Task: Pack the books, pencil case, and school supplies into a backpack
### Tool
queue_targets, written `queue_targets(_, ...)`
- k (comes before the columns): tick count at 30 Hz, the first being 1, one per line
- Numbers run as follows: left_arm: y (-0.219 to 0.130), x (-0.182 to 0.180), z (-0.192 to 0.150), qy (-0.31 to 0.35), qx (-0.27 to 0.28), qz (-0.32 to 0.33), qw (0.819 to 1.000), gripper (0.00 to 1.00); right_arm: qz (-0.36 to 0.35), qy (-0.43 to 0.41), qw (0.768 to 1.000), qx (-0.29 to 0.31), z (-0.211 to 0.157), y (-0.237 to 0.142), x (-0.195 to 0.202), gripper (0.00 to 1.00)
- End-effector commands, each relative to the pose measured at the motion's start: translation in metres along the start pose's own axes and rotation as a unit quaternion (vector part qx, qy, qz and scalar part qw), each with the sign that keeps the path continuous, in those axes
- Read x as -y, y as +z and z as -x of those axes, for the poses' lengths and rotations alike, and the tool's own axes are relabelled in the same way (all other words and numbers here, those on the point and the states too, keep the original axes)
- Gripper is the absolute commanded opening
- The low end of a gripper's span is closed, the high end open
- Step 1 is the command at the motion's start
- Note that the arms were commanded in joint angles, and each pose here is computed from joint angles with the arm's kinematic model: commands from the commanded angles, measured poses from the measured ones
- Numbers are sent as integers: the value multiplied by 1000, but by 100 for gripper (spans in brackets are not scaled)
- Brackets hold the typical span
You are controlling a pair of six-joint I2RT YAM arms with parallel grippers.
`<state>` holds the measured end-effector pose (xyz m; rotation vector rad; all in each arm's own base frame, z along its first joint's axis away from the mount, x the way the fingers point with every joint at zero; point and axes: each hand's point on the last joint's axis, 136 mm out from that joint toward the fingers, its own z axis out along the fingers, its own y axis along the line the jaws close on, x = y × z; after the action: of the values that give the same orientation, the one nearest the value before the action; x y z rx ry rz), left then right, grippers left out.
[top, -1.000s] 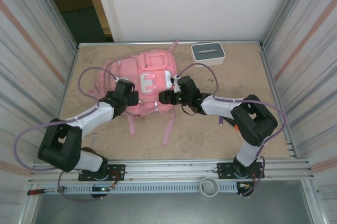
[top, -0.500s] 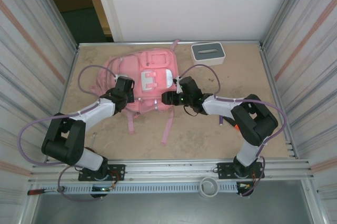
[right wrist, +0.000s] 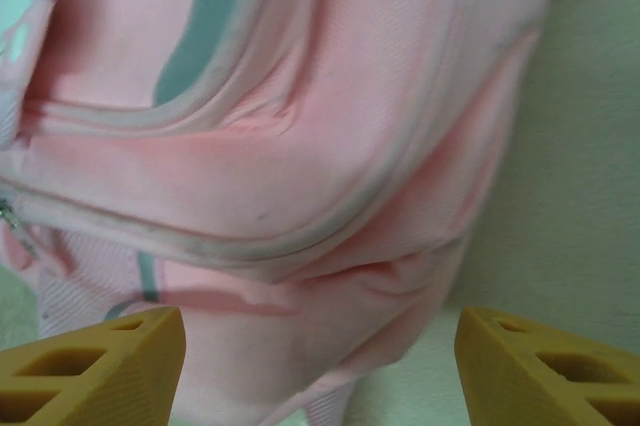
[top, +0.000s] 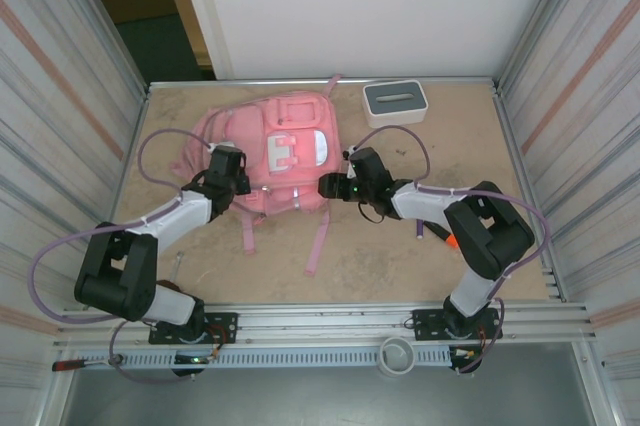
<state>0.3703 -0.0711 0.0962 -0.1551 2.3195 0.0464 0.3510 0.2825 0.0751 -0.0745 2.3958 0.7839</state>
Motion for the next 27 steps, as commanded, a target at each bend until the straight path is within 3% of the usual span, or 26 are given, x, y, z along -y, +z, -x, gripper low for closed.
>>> queue_targets(1,-6,7,11,-14,26,-26,999,27,-25,44,998,27,19,-6,13,72)
queue_targets(15,-5,11,5,-28,24,-45,998,19,7,98,995,27,40,25,18,70)
queue_targets(17,-6,14,3,-30,20,-53,998,18,13,101,995,25,39,26,18,63)
queue_targets(22,-14,15,4,-35,25,-64,997,13,24,103,994,28,40,20,20,28)
queue_targets(27,-32,26,6,-32,35,-91,995,12,20,107,993,46,43,-5,29,10)
